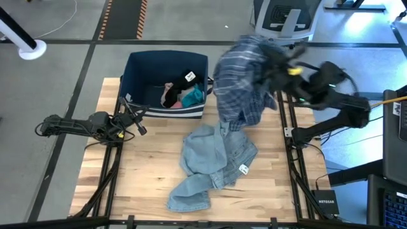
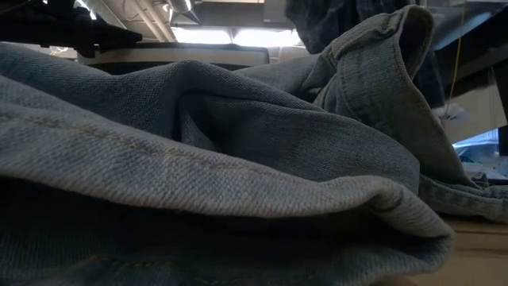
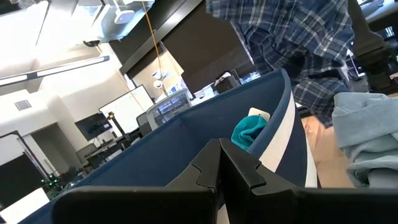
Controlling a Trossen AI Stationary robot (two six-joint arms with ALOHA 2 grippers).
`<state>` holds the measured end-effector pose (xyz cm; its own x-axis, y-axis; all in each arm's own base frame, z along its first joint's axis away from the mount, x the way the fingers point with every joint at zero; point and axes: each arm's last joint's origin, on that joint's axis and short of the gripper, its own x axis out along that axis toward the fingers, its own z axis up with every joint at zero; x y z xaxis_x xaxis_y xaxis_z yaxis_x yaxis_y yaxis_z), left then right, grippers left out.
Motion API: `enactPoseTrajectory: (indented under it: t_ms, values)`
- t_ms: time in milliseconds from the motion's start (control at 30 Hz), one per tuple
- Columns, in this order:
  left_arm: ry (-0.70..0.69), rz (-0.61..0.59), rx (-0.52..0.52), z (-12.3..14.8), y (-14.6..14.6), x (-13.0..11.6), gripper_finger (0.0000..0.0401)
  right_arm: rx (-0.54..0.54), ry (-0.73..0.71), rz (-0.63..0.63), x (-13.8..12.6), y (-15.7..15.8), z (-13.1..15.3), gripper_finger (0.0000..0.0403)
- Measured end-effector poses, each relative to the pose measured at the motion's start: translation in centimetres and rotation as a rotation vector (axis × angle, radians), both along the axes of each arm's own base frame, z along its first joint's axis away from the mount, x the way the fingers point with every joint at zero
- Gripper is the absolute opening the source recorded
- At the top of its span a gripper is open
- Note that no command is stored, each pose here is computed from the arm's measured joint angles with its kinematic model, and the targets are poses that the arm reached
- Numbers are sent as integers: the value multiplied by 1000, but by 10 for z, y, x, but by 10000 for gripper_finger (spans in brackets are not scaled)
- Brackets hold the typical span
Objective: Sort clothes
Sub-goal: Put the blue shirt into the blue laundry bin
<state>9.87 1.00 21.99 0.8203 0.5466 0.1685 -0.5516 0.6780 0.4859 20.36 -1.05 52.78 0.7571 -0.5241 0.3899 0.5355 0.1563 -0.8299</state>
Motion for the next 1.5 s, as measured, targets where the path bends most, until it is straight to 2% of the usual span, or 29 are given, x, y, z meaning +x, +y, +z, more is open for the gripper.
enactPoseTrajectory:
  t_ms: [267,467,567,667,867,1033,1200,1367,1500]
  values:
    - [0,0,0,0,0,0,1,-69,56,-28,92,-38,33,24]
    - [0,0,0,0,0,0,1,-103,67,22,159,-78,32,24]
    - [-1,0,-1,0,0,0,1,-103,-1,44,177,-99,18,24]
    - [1,0,0,0,0,0,1,-56,18,89,189,-123,-4,24]
    - [0,1,0,0,0,0,1,213,234,77,220,-178,-72,28]
    - [0,0,0,0,0,0,1,348,364,57,234,-196,-112,58]
    - [0,0,0,0,0,0,1,426,525,71,236,-196,-134,116]
    - [0,0,0,0,0,0,1,477,652,52,221,-185,-122,180]
    - [0,0,0,0,0,0,1,450,777,33,200,-170,-108,211]
